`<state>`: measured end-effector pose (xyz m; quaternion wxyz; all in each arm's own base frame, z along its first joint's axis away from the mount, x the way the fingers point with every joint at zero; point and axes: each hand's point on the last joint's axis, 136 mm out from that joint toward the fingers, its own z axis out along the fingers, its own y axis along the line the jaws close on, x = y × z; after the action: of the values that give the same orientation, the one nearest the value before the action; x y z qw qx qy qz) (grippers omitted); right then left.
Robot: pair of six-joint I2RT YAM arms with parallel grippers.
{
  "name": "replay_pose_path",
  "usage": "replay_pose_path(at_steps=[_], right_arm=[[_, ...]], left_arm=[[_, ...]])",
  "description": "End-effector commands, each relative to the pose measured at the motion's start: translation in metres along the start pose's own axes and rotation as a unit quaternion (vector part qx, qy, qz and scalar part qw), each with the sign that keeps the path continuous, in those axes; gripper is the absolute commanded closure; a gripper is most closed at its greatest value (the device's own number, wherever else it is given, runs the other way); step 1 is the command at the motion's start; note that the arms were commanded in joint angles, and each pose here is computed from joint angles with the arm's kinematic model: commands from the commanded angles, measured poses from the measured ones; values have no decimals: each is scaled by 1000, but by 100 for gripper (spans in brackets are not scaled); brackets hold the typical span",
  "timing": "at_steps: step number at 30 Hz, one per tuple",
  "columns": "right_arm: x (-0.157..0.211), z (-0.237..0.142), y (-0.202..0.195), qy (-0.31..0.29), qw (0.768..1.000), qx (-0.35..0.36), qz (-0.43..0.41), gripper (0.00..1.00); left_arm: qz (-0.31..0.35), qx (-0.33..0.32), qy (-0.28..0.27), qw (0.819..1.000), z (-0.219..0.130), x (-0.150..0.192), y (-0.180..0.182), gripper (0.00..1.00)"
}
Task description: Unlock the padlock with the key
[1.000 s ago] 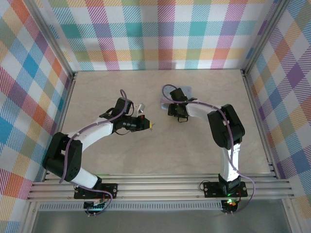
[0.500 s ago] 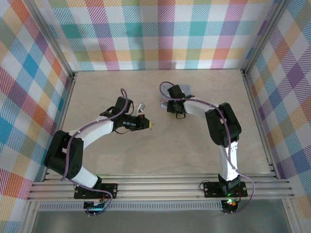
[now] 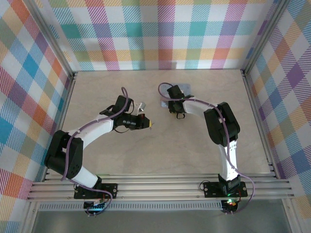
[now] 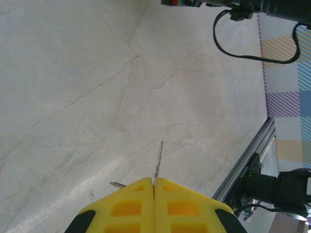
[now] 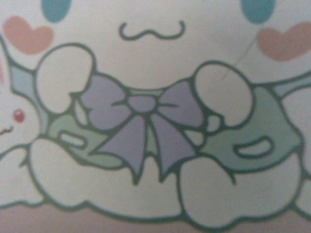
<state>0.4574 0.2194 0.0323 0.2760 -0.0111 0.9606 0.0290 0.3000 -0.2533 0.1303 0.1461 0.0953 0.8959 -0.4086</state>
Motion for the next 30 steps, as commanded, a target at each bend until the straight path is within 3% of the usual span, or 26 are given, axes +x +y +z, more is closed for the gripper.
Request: replay_pose_path(at_steps=[1, 6, 12, 23, 30], right_arm=[[-11, -18, 5, -7, 1000, -9, -18, 81], [-3, -37, 2, 12, 999, -17, -42, 91], [19, -66, 1, 42, 997, -60, -32, 100], [36, -114, 4, 106, 982, -140, 76, 100], [35, -138, 21, 169, 955, -197, 146, 100]], left_arm=[[49, 40, -6, 998, -1, -6, -13, 100], [133, 65, -26, 989, -7, -8, -30, 100], [166, 60, -31, 984, -7, -12, -37, 100], [195, 57, -107, 973, 12, -36, -60, 100], [207, 56, -133, 968, 22, -45, -70, 100]])
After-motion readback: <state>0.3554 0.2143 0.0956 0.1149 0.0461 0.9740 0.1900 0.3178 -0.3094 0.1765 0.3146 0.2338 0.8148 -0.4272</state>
